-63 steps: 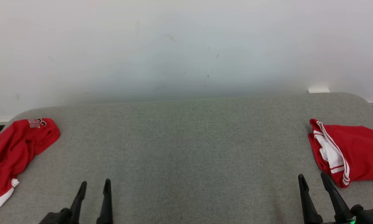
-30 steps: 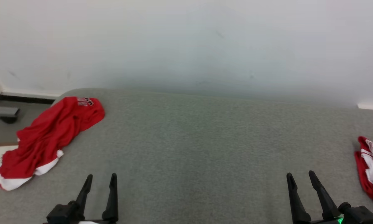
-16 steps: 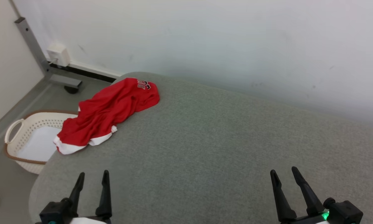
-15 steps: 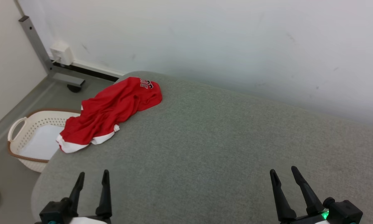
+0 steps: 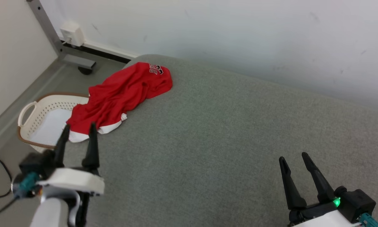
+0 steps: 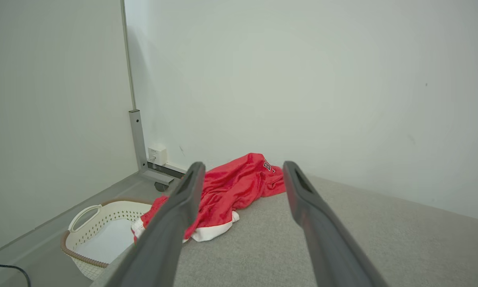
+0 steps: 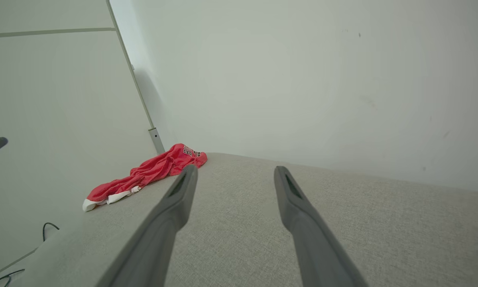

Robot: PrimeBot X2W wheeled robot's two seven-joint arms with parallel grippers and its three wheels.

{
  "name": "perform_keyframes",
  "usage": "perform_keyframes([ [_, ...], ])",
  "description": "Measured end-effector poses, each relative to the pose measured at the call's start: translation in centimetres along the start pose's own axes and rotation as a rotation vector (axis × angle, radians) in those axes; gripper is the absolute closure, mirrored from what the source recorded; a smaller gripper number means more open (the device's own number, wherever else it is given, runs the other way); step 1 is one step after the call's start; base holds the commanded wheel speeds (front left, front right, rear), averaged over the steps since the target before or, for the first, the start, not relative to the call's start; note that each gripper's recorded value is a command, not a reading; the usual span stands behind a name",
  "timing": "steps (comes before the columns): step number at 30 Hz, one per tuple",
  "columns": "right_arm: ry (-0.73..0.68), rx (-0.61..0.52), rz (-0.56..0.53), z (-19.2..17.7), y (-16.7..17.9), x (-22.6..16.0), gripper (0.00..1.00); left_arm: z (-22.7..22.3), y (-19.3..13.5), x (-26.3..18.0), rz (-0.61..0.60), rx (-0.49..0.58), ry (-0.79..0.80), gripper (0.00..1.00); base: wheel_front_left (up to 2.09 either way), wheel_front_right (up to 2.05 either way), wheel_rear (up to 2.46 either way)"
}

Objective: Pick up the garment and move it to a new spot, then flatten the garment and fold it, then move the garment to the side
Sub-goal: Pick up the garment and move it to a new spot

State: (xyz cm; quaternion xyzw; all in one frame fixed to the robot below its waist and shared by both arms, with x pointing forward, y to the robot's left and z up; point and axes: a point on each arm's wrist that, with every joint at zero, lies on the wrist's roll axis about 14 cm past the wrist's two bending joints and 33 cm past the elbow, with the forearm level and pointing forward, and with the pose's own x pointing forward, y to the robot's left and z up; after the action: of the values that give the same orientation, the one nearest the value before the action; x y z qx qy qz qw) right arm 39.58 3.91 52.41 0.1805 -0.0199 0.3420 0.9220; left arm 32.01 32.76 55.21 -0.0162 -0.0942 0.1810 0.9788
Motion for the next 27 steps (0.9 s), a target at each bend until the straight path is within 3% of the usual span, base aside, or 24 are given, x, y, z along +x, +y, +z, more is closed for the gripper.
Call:
perform_keyframes([
  [5, 0.0, -0.004, -0.003, -0.4, -1.7, 1.3, 0.0, 0.5, 1.5, 5.2, 0.021, 0.014, 0.062, 0.0, 0.0, 0.0, 0.0],
  [11, -0.035, 0.027, -0.042, -0.1, -4.4, 2.4, 0.0, -3.2, 3.0, 10.4, 0.054, 0.011, 0.288, 0.0, 0.0, 0.0, 0.0],
  [17, -0.12, -0.001, -0.101, 2.6, -7.8, 2.3, 0.0, -7.8, 3.4, 14.1, 0.095, -0.036, 0.485, 0.0, 0.0, 0.0, 0.0],
  [21, -0.163, -0.025, -0.141, 4.0, -9.7, 1.7, 0.0, -11.8, 3.7, 15.1, 0.157, -0.069, 0.616, 0.0, 0.0, 0.0, 0.0],
  [27, -0.178, -0.043, -0.21, 4.3, -12.2, 0.4, 0.0, -18.3, 4.7, 13.9, 0.259, -0.008, 0.82, 0.0, 0.0, 0.0, 0.0],
])
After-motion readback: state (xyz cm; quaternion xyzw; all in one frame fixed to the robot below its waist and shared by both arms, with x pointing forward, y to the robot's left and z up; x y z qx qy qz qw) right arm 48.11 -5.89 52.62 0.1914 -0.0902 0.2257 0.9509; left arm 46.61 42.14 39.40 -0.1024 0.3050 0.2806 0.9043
